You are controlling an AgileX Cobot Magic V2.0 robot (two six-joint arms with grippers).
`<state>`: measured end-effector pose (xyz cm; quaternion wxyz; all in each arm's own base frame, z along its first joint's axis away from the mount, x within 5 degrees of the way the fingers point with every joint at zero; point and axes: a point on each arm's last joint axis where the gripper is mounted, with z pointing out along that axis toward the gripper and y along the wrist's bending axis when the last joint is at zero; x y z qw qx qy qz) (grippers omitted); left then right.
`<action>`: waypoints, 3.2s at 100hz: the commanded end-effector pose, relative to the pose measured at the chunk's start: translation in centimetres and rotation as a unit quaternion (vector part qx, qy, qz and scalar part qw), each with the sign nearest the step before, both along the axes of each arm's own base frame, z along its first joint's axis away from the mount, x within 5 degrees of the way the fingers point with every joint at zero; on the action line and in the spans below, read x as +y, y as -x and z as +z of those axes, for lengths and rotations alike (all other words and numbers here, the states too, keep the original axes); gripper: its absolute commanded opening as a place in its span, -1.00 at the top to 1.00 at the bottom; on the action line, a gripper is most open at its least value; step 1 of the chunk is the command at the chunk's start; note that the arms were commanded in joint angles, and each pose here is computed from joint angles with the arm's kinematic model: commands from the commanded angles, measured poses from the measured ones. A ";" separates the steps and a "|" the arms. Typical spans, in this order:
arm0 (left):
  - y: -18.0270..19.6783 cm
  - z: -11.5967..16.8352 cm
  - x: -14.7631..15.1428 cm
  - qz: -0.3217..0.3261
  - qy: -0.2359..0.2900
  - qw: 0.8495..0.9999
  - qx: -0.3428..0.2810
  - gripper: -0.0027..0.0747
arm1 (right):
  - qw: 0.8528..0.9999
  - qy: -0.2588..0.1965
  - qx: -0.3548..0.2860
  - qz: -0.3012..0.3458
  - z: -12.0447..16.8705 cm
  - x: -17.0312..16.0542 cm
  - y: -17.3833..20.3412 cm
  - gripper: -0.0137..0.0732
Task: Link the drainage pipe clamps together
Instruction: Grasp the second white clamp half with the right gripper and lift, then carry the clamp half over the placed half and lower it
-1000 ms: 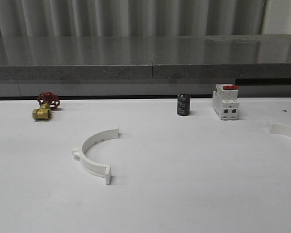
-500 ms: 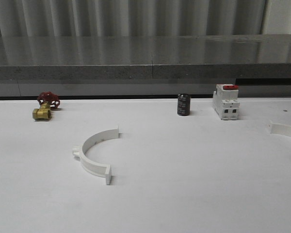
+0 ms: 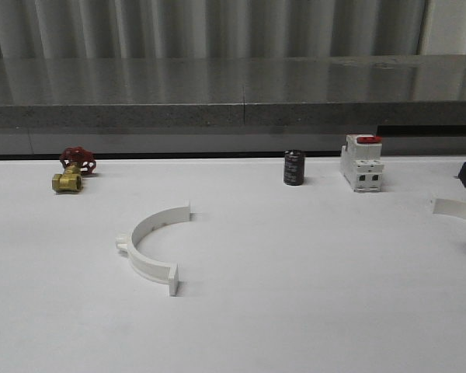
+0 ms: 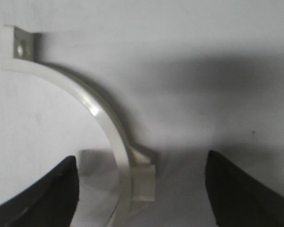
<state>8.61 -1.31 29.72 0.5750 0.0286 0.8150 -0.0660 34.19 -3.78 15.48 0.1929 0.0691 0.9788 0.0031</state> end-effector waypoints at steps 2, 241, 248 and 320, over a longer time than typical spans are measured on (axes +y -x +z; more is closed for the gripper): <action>-0.1 1.6 -0.1 -0.008 0.007 0.999 -0.049 0.98 | 0.999 0.010 -0.043 0.002 1.9 -0.4 -0.7 -0.47; -0.1 1.6 -0.1 -0.008 0.007 0.999 -0.049 0.98 | 0.998 -0.047 -0.020 0.041 4.1 29.3 -1.4 0.43; -0.1 1.6 -0.1 -0.008 0.007 0.999 -0.049 0.98 | 0.998 -0.046 -0.017 0.038 3.9 29.3 -1.4 0.43; -0.1 1.6 -0.1 -0.008 0.007 0.999 -0.049 0.98 | 0.997 -0.064 -0.029 0.039 3.9 30.2 -1.2 0.43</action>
